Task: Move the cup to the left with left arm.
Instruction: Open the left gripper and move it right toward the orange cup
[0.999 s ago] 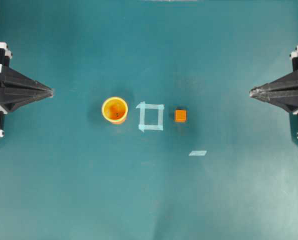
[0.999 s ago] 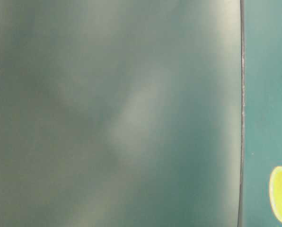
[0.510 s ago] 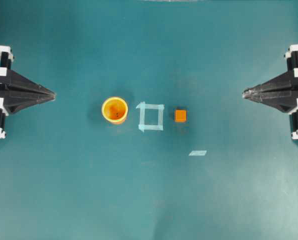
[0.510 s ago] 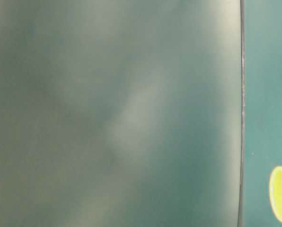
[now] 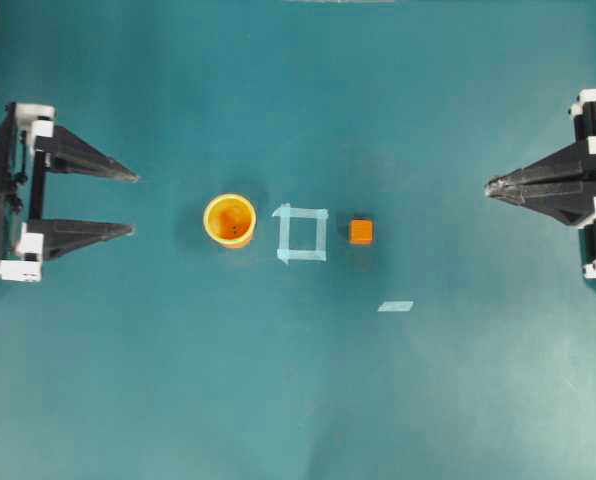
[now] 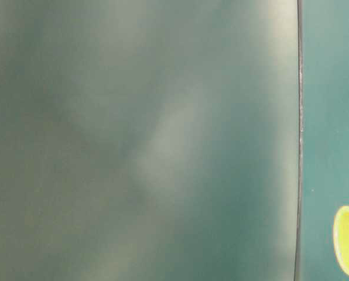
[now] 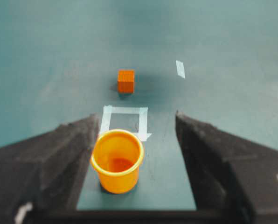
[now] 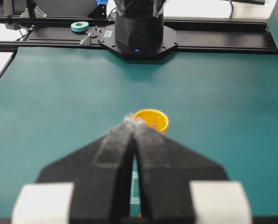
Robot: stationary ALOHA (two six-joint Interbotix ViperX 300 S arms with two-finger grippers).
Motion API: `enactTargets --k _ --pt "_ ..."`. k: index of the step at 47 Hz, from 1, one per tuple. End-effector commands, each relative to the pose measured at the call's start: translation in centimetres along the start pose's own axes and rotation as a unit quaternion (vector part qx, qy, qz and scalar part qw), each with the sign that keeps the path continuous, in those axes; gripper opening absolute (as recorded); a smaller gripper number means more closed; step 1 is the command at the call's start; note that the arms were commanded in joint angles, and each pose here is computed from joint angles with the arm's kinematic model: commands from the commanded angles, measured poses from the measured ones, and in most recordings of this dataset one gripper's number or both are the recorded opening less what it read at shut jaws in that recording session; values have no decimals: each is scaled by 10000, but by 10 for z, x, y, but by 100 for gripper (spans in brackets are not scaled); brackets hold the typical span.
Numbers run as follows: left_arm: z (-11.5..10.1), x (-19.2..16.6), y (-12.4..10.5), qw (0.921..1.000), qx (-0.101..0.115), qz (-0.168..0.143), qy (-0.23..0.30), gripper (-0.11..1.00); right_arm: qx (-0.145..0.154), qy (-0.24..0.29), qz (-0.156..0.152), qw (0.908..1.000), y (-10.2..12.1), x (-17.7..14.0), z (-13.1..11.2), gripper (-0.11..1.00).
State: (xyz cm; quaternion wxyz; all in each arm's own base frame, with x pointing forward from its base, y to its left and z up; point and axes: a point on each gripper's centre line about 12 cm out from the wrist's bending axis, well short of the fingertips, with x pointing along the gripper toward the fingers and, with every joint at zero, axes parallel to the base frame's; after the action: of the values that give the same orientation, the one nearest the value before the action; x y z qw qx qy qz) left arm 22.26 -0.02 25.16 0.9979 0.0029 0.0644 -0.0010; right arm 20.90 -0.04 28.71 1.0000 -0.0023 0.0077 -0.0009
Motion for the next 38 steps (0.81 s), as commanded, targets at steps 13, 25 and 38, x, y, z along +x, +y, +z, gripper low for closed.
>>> enactTargets --k 13,25,38 --pt "-24 31 2 9992 21 26 391 80 8 -184 -8 9998 0 2 14 0" --pt "-63 50 8 9976 -13 134 675 83 23 -253 -8 9997 0 2 19 0" --pt "-98 65 8 9945 -33 130 1042 83 31 -276 -8 9996 0 1 23 0"
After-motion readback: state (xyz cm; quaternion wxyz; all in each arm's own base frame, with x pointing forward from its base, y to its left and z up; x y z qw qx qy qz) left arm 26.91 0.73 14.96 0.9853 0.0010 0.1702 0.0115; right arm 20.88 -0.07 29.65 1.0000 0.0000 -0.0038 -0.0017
